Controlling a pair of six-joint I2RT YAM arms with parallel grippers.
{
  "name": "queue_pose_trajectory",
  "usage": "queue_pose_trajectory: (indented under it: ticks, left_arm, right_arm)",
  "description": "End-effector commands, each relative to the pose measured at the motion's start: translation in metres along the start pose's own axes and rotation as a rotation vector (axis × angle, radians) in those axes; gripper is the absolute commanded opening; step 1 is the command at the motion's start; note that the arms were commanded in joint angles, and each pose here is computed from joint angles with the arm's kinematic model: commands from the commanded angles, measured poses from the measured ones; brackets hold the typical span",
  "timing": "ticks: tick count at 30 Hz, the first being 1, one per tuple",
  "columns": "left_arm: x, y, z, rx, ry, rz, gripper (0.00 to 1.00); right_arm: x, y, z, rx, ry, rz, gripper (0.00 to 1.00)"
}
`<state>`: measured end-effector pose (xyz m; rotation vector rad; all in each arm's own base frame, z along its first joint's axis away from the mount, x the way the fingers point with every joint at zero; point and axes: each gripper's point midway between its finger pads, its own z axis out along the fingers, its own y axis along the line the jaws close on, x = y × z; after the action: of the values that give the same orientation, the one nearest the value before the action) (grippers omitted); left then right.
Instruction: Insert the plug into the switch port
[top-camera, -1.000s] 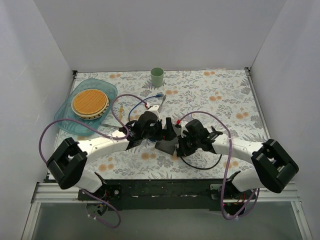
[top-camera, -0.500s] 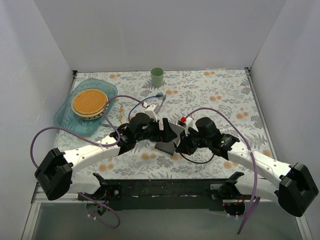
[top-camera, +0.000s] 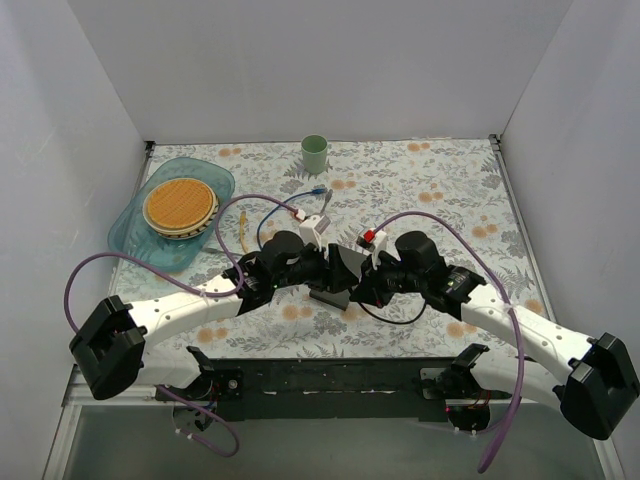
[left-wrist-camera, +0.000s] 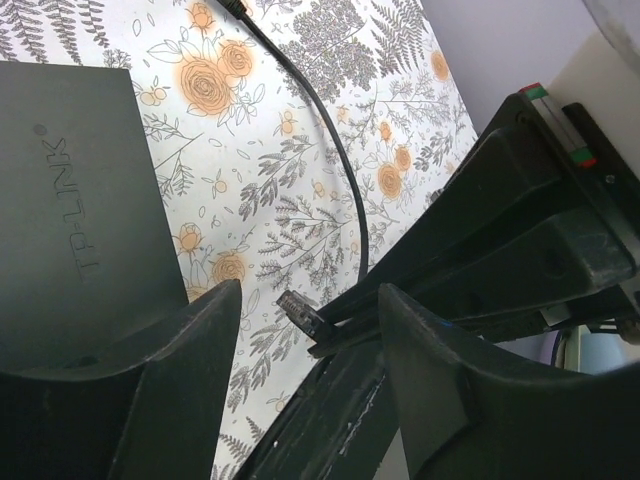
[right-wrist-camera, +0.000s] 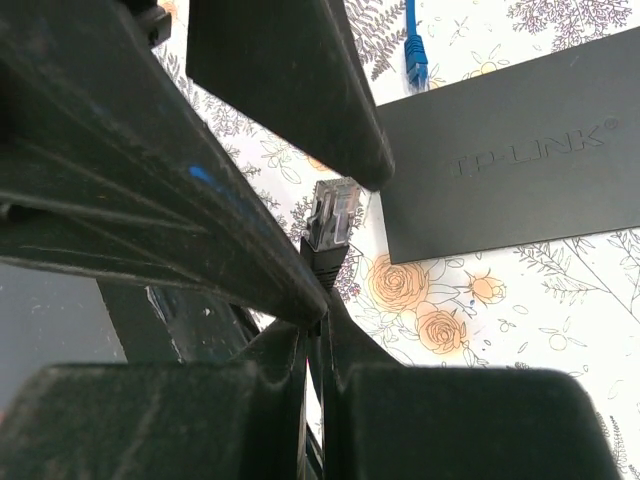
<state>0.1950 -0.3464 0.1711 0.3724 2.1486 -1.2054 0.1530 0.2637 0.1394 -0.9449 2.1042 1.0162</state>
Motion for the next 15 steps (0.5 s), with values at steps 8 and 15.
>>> queue_pose_trajectory:
  ticks: [8,15]
  left_arm:
    - [-0.003,-0.005,-0.002,0.002,-0.053,0.025,0.00]
    - [-0.008,-0.005,-0.015,0.008,-0.115,0.036,0.00]
  right_arm:
    - [-0.038,0.020,-0.013,-0.054,-0.107,-0.046,0.01]
    - [-0.052,0.022,-0.020,-0.060,-0.166,-0.030,0.61]
